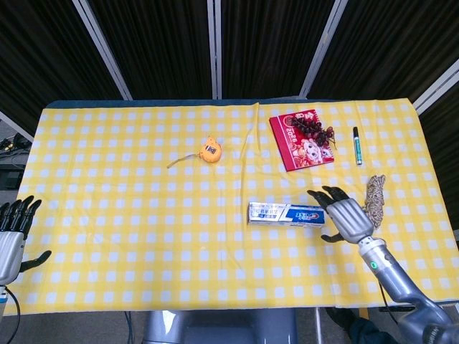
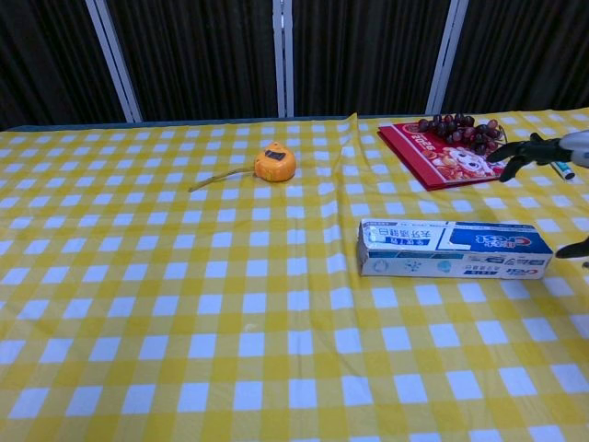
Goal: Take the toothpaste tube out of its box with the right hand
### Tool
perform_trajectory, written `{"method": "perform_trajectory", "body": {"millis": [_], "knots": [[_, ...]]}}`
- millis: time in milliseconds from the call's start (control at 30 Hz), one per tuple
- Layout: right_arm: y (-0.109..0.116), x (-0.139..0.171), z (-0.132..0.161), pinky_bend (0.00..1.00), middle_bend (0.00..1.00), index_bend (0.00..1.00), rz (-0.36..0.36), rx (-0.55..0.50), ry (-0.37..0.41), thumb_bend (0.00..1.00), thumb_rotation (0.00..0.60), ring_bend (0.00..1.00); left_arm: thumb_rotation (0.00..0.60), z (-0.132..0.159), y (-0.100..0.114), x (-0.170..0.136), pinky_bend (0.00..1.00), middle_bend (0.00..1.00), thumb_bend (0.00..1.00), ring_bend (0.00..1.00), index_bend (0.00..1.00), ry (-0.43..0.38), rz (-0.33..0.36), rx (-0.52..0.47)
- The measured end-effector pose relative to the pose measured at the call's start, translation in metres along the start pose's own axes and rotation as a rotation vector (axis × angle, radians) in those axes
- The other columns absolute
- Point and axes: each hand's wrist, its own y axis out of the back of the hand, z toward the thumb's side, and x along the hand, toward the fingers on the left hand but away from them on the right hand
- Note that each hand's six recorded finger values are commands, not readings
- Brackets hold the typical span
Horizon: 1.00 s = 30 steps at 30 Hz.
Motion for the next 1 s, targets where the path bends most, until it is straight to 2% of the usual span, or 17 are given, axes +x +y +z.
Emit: {"method": "perform_trajectory", "body": {"millis": [167,333,433,600,700,767,867,1000], "knots": [[-0.017,-0.034,0.019,0.22,0.25,0.22,0.043,-0.015,0.008,0.02,0.6,0.17,0.6,-0.001,-0.003,0.005,0.0,0.0,0.0,0.0,0.0,0.012,-0.007,0.004],[-0.027,-0.051,0.027,0.22,0.26,0.23,0.05,0.032,0.01,0.05,0.6,0.18,0.6,-0.002,-0.003,0.005,0.0,0.0,0.0,0.0,0.0,0.017,-0.008,0.004],[-0.033,-0.059,0.029,0.25,0.3,0.23,0.051,0.051,0.004,0.07,0.6,0.22,0.6,-0.002,-0.003,0.005,0.0,0.0,0.0,0.0,0.0,0.018,-0.007,0.003],[-0.038,-0.065,0.035,0.34,0.4,0.24,0.044,0.06,0.0,0.1,0.6,0.35,0.6,-0.003,-0.003,0.004,0.0,0.0,0.0,0.0,0.0,0.018,-0.006,0.001],[-0.04,-0.067,0.036,0.42,0.45,0.29,0.043,0.062,-0.003,0.13,0.6,0.41,0.6,-0.002,-0.003,0.004,0.0,0.0,0.0,0.0,0.0,0.017,-0.007,0.001],[-0.04,-0.068,0.037,0.46,0.5,0.36,0.04,0.062,-0.004,0.16,0.6,0.45,0.6,-0.002,-0.003,0.004,0.0,0.0,0.0,0.0,0.0,0.017,-0.008,0.0],[-0.038,-0.068,0.038,0.49,0.52,0.41,0.023,0.057,-0.004,0.2,0.6,0.47,0.6,-0.003,-0.003,0.005,0.0,0.0,0.0,0.0,0.0,0.02,-0.007,-0.003],[-0.031,-0.066,0.04,0.5,0.53,0.43,-0.026,0.037,0.011,0.22,0.6,0.48,0.6,-0.003,-0.003,0.005,0.0,0.0,0.0,0.0,0.0,0.021,-0.009,-0.005]]}}
